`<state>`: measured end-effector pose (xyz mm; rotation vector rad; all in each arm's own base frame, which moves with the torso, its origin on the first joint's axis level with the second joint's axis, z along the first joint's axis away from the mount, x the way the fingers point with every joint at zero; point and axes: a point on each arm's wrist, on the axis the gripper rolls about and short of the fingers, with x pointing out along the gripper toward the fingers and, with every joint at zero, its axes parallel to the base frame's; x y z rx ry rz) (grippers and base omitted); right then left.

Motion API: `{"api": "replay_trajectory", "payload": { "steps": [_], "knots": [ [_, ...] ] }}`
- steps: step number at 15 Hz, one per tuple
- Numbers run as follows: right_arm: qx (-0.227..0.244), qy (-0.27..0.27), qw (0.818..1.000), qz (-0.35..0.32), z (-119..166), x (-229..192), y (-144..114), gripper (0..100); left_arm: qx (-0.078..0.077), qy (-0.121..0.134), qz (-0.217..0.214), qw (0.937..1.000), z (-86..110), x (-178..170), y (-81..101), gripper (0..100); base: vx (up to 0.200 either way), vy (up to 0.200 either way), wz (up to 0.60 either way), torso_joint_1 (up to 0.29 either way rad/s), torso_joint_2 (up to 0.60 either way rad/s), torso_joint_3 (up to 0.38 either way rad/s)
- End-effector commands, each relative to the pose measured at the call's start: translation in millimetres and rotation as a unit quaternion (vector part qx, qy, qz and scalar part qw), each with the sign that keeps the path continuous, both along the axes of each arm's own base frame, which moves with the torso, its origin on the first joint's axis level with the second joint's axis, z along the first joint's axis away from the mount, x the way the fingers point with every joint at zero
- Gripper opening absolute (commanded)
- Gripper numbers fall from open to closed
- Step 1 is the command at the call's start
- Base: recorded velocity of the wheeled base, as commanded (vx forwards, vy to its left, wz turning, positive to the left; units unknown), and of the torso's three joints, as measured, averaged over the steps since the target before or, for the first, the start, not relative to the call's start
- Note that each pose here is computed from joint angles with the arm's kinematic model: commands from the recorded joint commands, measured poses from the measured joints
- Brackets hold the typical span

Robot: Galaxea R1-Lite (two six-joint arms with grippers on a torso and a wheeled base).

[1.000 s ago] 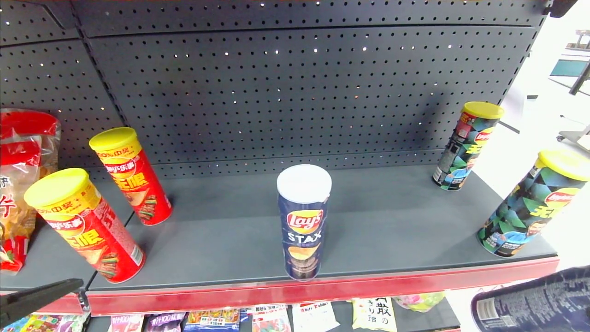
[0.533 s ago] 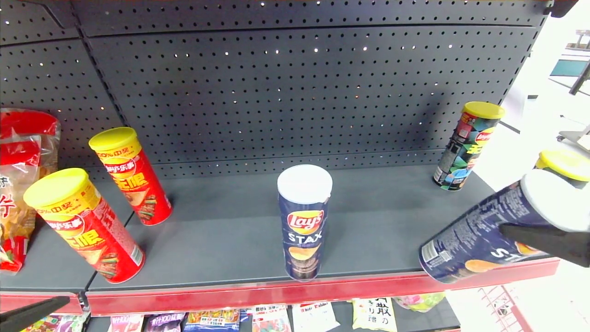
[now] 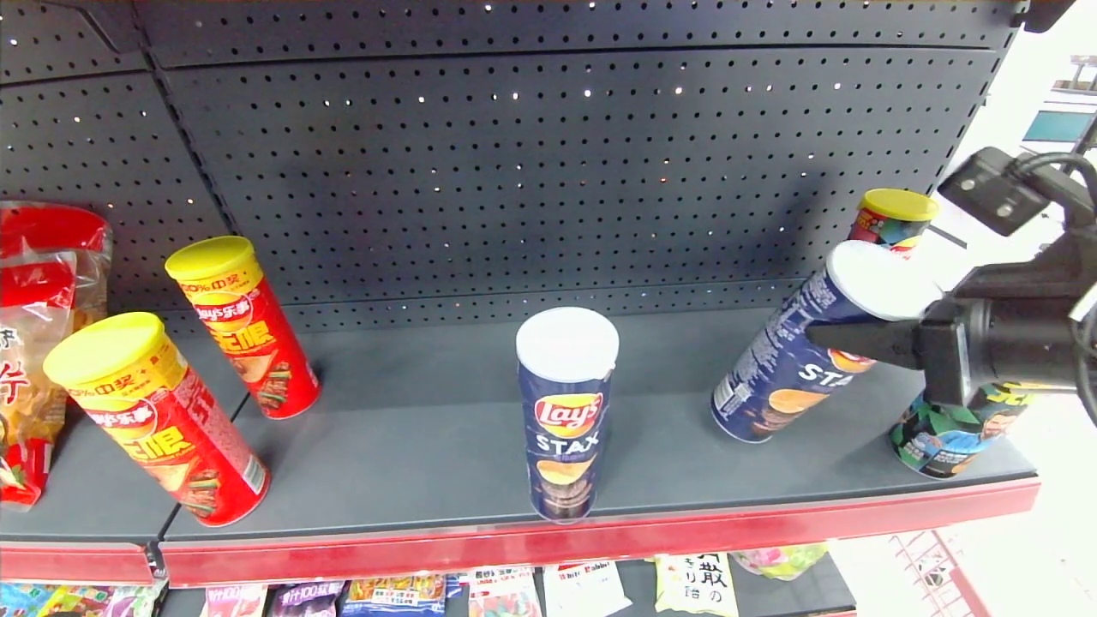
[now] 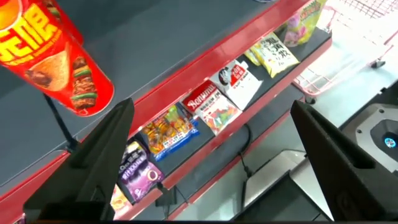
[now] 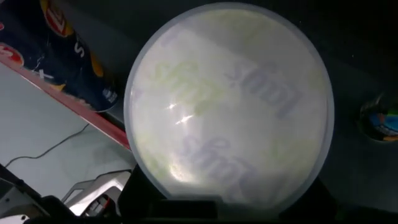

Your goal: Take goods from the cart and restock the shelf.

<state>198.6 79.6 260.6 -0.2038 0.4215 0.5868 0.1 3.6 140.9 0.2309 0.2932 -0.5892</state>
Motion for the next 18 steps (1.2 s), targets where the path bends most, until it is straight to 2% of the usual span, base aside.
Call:
{"api": "replay_trajectory", "payload": {
  "steps": [1, 9, 18],
  "knots": [
    [-0.005, 0.013, 1.000, 0.014, -2.6, 26.0, 16.6, 0, -0.003, -0.006, 0.004, 1.0000, -0.8, -1.6, 1.6, 100, 0.000, 0.000, 0.00, 0.000, 0.00, 0.000],
    [-0.003, 0.008, 0.999, 0.053, 1.1, 58.6, 53.8, 0, 0.002, -0.012, 0.043, 0.9990, -2.3, -2.3, 3.4, 100, 0.000, 0.000, 0.00, 0.000, 0.00, 0.000],
    [0.002, -0.001, 0.997, 0.083, 3.1, 89.4, 91.1, 0, 0.006, -0.013, 0.050, 0.9987, -2.3, -1.9, 3.3, 100, 0.000, 0.000, 0.00, 0.000, 0.00, 0.000]
  ]
}}
